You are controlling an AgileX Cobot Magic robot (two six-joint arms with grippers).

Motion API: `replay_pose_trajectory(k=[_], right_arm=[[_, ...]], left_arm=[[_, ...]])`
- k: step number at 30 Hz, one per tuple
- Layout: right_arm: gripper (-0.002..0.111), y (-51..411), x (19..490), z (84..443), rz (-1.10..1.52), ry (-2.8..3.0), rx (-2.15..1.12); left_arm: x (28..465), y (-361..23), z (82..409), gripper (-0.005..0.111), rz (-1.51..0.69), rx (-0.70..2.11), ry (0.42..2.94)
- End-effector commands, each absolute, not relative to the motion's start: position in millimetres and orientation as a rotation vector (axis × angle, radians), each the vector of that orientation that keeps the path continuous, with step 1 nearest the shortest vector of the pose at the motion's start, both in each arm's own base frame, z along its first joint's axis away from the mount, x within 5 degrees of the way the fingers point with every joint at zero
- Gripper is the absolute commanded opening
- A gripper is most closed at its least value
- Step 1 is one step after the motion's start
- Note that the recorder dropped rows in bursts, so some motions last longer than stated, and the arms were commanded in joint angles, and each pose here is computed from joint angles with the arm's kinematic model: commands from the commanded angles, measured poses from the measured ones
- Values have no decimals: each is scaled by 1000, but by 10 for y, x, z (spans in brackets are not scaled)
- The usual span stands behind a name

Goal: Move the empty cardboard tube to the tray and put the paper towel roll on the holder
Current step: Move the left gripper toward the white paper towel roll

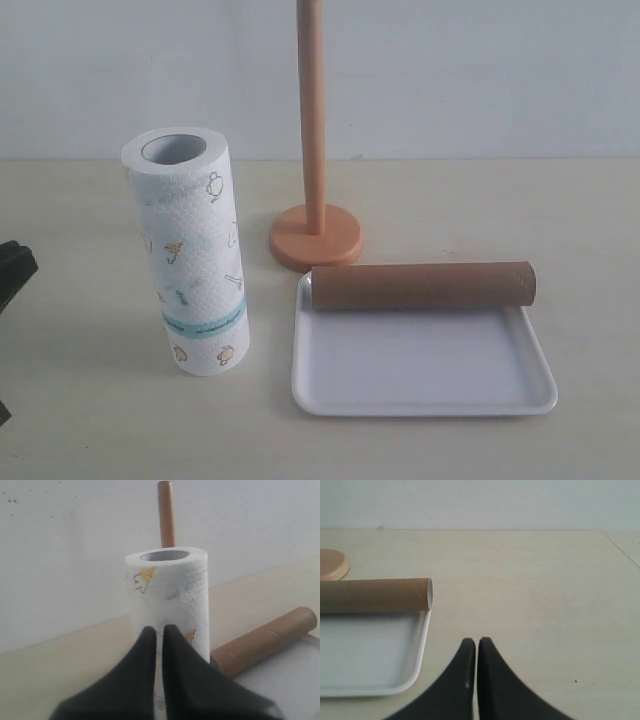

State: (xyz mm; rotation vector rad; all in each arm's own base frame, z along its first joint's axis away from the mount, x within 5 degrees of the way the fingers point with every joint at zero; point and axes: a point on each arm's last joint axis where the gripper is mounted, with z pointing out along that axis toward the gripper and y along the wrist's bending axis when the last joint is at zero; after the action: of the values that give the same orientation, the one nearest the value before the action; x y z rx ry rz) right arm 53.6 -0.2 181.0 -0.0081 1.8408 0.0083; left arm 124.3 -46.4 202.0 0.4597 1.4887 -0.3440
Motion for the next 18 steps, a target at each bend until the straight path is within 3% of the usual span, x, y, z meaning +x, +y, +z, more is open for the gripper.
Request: replay_pose_trajectory(k=[1, 8, 18], right_arm=[[1, -1, 534, 1820, 13, 1829, -4], [1, -1, 534, 1820, 15, 1829, -2], [1, -1, 534, 1818, 15, 1832, -2]], left_arm=[[1260, -505, 2066, 4, -454, 429, 1417], [1232, -526, 2152, 4, -498, 430, 1316], [1317, -471, 1994, 4, -415, 408, 1532]])
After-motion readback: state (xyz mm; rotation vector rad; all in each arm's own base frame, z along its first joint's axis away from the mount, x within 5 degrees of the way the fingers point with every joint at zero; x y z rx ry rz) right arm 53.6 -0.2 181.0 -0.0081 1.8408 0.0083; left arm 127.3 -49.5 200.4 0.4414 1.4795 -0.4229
